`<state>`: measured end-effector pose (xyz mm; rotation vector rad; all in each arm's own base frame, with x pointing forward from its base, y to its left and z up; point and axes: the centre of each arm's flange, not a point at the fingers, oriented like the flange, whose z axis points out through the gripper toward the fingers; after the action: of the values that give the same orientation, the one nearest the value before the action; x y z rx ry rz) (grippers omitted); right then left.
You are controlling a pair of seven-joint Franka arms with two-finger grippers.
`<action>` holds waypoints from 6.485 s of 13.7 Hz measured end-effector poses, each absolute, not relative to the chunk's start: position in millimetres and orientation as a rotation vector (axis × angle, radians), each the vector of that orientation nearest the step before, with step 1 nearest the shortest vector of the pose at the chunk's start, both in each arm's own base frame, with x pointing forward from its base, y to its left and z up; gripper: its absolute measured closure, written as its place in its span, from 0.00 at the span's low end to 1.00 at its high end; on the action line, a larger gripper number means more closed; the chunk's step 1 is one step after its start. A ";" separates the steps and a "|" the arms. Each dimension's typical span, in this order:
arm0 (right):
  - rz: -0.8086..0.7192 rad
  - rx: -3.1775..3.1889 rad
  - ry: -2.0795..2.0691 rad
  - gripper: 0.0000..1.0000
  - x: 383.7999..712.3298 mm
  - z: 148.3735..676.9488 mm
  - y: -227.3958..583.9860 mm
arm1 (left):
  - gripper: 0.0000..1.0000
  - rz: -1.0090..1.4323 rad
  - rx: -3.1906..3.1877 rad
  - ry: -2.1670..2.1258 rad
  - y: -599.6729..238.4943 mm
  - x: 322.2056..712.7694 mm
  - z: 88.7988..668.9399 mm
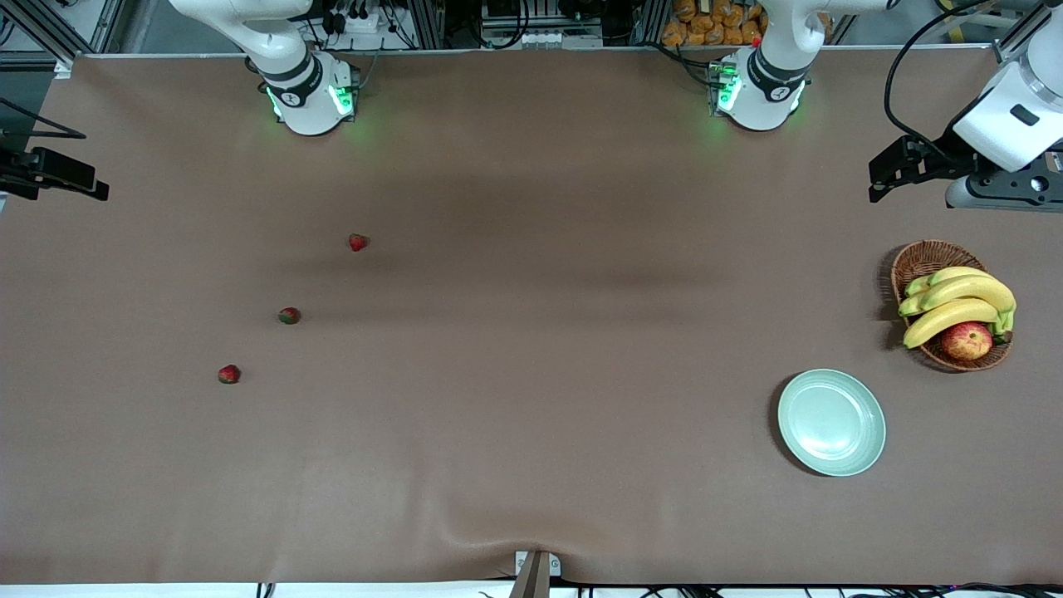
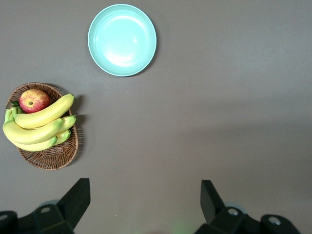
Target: Collect all strawberries into plate
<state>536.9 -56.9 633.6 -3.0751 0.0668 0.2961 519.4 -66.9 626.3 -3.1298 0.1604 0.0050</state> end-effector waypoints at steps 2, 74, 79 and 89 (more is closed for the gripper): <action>0.300 -3.075 0.067 0.00 536.4 633.9 -56.9 | 0.00 0.004 -3.130 0.162 -67.3 519.4 626.5; -0.041 -2.807 -0.192 0.65 569.6 211.9 433.7 | 0.00 0.296 -3.204 -0.419 -292.2 610.2 365.2; -0.043 -2.810 -0.202 0.27 558.6 203.3 447.4 | 0.00 0.296 -3.205 -0.409 -305.6 610.4 353.0; 0.001 -2.834 -0.020 0.00 628.8 261.6 336.1 | 0.00 0.076 -3.262 -0.645 -401.7 610.6 271.1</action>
<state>628.8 336.1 261.6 -2.8342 -0.0203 0.0009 610.6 -401.7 271.1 -3.2621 -0.6448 0.0760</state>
